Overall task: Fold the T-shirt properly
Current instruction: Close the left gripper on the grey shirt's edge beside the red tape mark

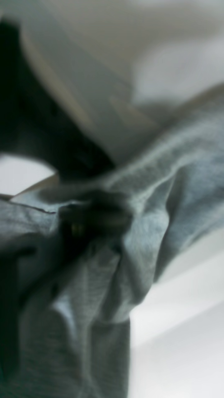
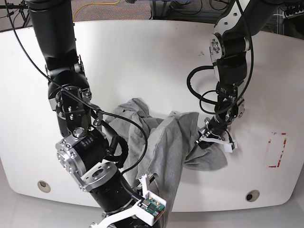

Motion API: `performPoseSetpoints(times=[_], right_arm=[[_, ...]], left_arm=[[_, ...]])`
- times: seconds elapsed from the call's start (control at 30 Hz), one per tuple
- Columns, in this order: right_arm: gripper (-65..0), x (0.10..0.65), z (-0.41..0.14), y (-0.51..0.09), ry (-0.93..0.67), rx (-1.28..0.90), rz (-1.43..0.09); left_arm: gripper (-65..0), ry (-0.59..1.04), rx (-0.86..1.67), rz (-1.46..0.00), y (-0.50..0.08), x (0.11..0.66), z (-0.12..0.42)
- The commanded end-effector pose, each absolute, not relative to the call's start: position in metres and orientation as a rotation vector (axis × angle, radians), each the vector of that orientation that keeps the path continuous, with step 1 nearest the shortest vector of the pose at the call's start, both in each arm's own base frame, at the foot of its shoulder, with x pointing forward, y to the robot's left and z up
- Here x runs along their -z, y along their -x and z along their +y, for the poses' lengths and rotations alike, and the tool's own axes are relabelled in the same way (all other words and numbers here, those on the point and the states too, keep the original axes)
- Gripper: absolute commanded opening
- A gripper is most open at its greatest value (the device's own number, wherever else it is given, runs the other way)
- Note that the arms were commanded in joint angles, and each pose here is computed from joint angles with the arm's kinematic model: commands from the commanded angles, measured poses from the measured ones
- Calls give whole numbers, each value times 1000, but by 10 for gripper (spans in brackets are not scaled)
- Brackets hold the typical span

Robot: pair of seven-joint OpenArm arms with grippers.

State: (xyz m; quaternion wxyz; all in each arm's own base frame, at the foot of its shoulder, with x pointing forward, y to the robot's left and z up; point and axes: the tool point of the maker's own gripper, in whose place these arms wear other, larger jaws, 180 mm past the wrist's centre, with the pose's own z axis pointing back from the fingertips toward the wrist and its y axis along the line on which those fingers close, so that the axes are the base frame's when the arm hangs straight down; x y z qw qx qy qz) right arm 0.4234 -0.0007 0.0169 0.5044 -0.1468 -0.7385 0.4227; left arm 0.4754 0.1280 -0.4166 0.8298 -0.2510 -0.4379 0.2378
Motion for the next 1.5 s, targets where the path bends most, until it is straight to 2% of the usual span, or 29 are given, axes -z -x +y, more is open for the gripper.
performPoseSetpoints(times=[0.0, 0.2, 0.73, 1.0, 1.13, 1.47], right_arm=[[-650, -41, -14, -422, 375, -960, -1853], [-650, -43, -35, -427, 386, -887, -1850], [-648, -59, -133, -442, 526, -683, -1800], [-648, -68, -158, -446, 600, -664, -1775], [-648, -74, -176, -453, 626, -633, -1753], [-648, -84, -229, -484, 614, -509, -1678]], left_arm=[[-650, 547, -517, -954, -486, 404, 129], [-650, 514, -521, -961, -478, 409, 149], [-650, 454, -397, -1075, -442, 353, 186], [-650, 462, -321, -1179, -427, 296, 203], [-650, 396, -259, -1271, -423, 252, 220], [-650, 271, -147, -1417, -416, 188, 250]])
